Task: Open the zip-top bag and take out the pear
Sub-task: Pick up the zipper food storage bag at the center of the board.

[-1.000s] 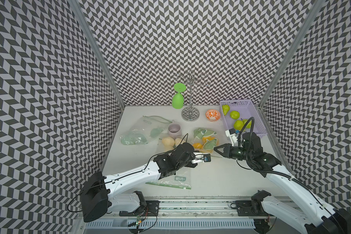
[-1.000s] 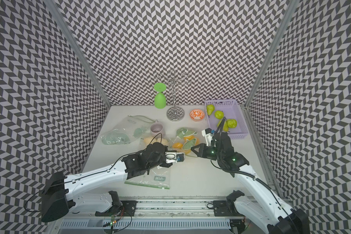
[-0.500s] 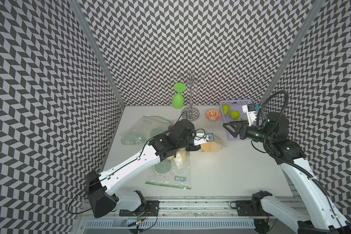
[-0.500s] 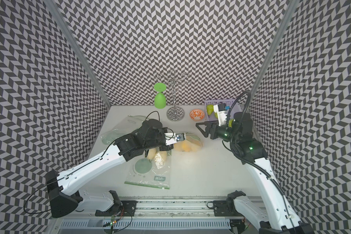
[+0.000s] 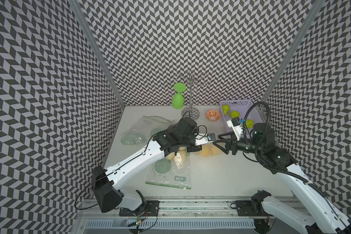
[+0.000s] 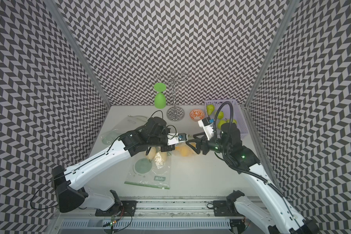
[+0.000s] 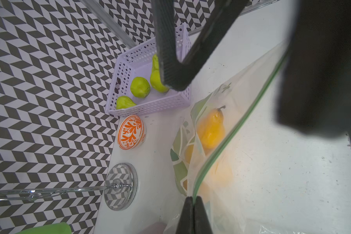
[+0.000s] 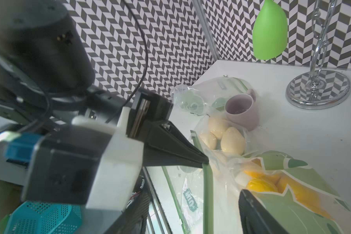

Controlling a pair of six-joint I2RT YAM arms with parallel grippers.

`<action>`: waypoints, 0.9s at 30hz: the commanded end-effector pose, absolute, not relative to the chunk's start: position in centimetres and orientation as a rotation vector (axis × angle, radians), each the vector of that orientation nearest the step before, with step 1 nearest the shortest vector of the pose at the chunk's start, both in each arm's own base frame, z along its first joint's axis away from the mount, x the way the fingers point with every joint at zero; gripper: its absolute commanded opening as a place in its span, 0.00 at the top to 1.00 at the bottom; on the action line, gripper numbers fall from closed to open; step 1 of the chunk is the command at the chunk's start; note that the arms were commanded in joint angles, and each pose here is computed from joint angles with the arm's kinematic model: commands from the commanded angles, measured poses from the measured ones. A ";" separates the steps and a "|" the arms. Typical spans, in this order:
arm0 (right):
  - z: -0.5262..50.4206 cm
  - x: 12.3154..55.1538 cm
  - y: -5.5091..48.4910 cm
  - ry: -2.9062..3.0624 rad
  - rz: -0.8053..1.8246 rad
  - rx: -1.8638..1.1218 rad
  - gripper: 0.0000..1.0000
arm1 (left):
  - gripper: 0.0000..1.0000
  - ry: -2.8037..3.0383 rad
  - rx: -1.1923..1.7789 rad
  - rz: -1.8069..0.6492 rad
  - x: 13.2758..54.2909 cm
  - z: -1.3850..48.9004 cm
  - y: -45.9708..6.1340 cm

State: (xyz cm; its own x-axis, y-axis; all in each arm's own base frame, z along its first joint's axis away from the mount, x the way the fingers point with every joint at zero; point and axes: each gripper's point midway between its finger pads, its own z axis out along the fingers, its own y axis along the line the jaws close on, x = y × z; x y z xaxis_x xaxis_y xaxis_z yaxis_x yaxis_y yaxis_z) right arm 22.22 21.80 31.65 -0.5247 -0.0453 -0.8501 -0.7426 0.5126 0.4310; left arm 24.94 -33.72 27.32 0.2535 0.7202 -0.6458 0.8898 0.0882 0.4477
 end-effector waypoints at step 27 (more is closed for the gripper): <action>29.0 23.3 23.0 1.933 0.794 -0.693 0.79 | 1.00 1.506 1.670 -0.346 24.3 28.8 -34.1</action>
